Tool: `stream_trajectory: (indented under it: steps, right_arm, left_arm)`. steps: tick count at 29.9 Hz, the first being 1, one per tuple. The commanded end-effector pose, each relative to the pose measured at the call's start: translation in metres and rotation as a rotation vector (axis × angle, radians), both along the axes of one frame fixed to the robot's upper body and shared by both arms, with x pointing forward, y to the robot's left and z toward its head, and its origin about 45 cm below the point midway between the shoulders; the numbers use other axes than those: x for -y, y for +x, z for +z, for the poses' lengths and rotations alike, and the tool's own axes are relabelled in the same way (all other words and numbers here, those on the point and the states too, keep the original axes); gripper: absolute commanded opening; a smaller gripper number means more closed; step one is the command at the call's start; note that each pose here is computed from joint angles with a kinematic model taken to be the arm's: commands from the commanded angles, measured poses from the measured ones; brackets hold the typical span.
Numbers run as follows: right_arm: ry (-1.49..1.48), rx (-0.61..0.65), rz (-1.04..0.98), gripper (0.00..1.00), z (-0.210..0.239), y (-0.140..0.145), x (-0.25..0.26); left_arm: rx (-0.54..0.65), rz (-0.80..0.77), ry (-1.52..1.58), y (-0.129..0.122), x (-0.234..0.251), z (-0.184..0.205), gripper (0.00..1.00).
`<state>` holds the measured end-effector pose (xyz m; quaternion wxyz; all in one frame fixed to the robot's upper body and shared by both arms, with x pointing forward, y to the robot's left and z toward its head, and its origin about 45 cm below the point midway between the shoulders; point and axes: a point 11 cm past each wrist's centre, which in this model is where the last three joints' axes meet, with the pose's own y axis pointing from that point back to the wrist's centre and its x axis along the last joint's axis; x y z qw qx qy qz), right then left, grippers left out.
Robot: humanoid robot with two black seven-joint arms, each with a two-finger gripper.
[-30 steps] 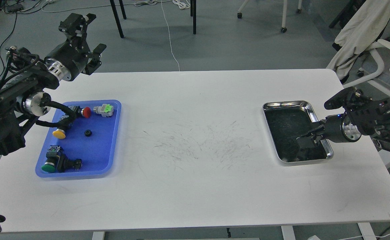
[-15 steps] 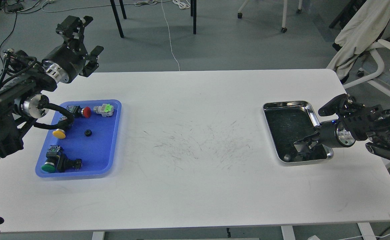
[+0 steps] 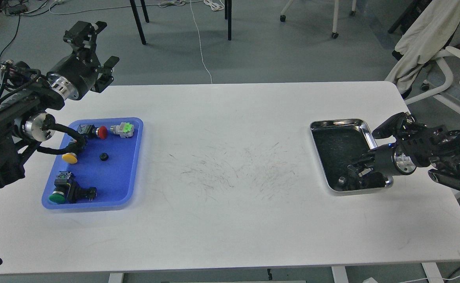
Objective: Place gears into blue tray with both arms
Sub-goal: 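Grasp the small black gear and lift it out of the metal tray, then carry the black gear with the right gripper toward the table center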
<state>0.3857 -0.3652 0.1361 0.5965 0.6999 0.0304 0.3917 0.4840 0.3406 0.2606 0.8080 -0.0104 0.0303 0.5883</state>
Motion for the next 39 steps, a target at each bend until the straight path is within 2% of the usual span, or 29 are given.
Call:
stream_trajectory:
  steps: [1, 3, 10, 20, 28, 35, 39]
  right_arm:
    - [-0.005, 0.0, 0.0, 0.08, 0.0, 0.0, 0.001]
    - [-0.01, 0.005, -0.001, 0.02, 0.002, 0.001, 0.003]
    - [-0.004, 0.041, -0.005, 0.02, 0.013, 0.012, 0.002]
    - [0.182, 0.256, -0.014, 0.02, 0.068, 0.063, -0.044]
    - [0.476, 0.503, 0.071, 0.02, 0.122, 0.094, -0.131]
    - [0.587, 0.478, 0.191, 0.02, 0.125, 0.086, -0.21]
    - [0.641, 0.425, 0.288, 0.02, 0.116, 0.066, -0.264]
  left_arm:
    - [-0.003, 0.003, 0.0, -0.001, -0.001, -0.001, 0.97]
    - [-0.004, 0.004, 0.0, -0.001, -0.001, -0.002, 0.97]
    - [-0.004, 0.004, 0.002, -0.001, -0.002, -0.002, 0.97]
    - [0.003, 0.025, 0.017, -0.003, -0.015, 0.004, 0.97]
    - [0.011, 0.046, 0.03, -0.004, -0.03, 0.01, 0.97]
    - [0.016, 0.069, 0.036, -0.007, -0.044, 0.016, 0.97]
    - [0.017, 0.071, 0.038, -0.007, -0.045, 0.016, 0.97]
